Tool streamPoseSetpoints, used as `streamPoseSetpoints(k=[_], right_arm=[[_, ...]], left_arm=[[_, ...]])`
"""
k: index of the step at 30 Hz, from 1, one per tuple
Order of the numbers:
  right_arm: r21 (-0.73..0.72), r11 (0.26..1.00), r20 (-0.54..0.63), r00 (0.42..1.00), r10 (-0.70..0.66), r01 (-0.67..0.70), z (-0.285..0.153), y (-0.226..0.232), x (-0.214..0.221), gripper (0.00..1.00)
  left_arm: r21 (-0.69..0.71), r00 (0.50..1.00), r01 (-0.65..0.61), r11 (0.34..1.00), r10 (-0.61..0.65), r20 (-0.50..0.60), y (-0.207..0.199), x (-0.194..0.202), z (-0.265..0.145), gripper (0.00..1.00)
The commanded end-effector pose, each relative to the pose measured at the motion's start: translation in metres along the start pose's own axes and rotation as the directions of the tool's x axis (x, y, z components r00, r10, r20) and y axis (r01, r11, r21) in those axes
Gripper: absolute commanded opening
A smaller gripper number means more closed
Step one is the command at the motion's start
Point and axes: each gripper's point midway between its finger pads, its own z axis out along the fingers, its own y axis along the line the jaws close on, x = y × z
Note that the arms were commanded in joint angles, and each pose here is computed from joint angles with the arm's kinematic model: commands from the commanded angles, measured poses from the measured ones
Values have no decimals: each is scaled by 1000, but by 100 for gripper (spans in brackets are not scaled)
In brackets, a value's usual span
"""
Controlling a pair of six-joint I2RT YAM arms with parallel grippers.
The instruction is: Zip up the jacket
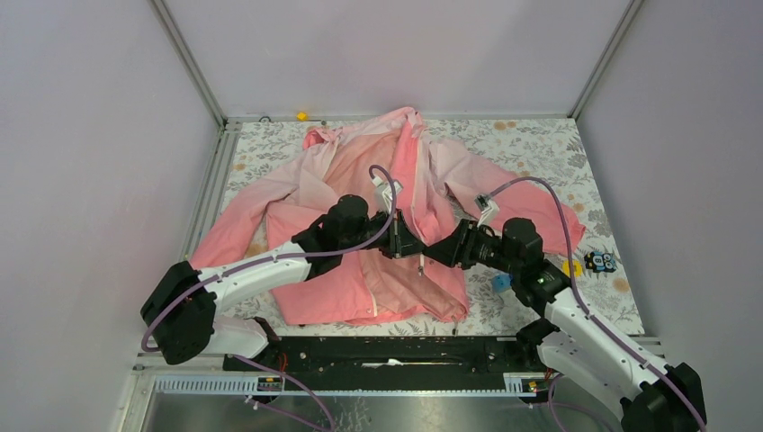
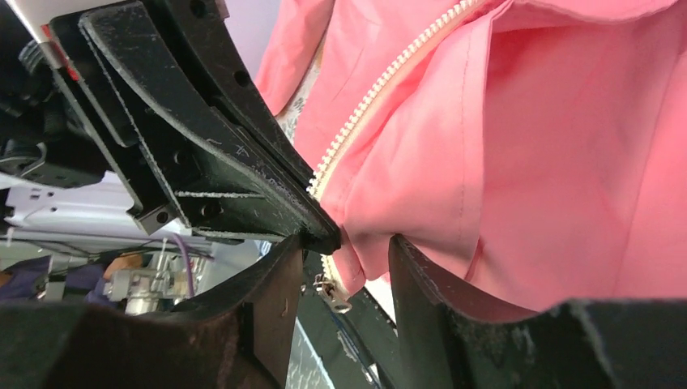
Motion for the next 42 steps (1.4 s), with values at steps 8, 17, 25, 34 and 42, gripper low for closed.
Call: streamPoseSetpoints(k=[8,17,25,34,42], right_arm=[[17,996,-34,996,-83,83,9,2,5,44],[38,996,-29,996,-84,85,14,0,2,42],[18,997,-18,997,-80,80,18,3,1,33],[7,996,-19,995,-93,93,20,3,2,16],[2,995,-9,995,-99,99,21,3,0,4]], left_arm=[[-13,994,-48,999,49,96,-13,-33,4,0],[-8,995,-47,999,47,90,-13,-33,9,0],[-12,995,-44,999,45,84,-11,-32,12,0],[-1,996,-42,999,41,78,-12,-31,14,0],[14,997,-41,999,40,72,-14,-30,14,0]])
